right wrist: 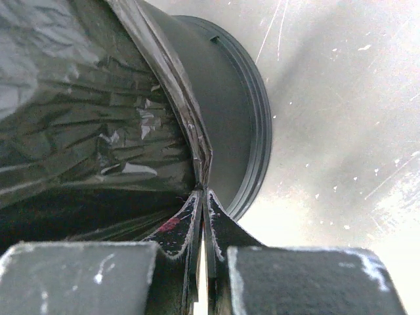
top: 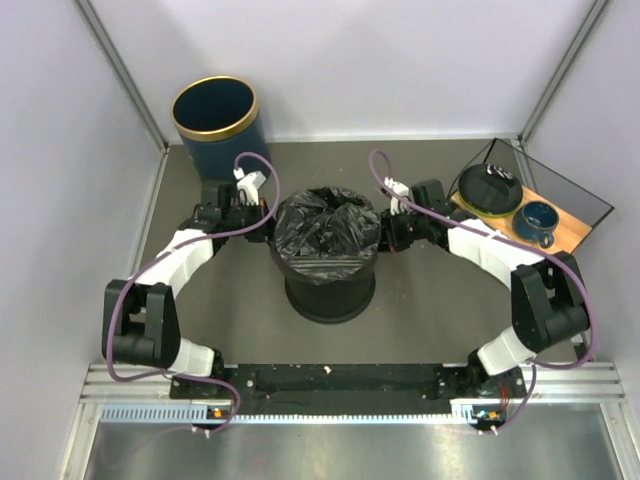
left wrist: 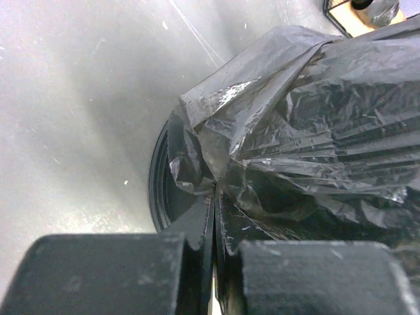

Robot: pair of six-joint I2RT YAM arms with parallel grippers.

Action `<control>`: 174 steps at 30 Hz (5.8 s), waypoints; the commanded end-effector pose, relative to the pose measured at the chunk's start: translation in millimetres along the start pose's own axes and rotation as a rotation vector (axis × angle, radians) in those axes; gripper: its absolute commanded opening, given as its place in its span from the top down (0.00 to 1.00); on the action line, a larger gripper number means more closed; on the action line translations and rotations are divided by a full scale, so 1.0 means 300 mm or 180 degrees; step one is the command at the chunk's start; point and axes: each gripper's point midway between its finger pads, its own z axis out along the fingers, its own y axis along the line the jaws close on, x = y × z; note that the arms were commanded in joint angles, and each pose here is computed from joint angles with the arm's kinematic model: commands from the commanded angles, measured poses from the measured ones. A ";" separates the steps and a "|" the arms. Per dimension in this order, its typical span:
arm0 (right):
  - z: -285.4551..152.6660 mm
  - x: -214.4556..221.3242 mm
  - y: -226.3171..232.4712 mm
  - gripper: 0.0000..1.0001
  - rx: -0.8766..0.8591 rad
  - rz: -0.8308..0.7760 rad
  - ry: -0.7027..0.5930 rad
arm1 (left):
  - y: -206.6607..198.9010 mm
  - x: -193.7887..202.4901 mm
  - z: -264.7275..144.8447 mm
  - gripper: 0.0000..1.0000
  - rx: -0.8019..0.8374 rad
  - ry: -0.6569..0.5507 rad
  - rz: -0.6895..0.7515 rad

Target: Put the trash bags into the trash bin

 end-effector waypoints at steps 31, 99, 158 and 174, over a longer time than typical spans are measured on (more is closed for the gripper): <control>-0.227 0.058 0.015 0.93 -0.0053 -0.0701 -0.0137 | 0.035 0.182 -0.239 0.71 -0.0180 -0.0202 0.2484; -0.458 0.049 0.249 0.01 -0.0245 -0.2517 -0.0272 | -0.332 0.282 -0.521 0.28 0.0256 -0.0020 0.3201; -0.148 0.149 0.037 1.00 -0.0669 -0.2109 0.0137 | 0.061 0.326 -0.196 1.00 0.0608 0.0507 0.3231; -0.412 -0.031 0.216 0.01 -0.0315 -0.2363 -0.0474 | -0.258 -0.025 -0.500 0.23 -0.0004 -0.0692 0.2865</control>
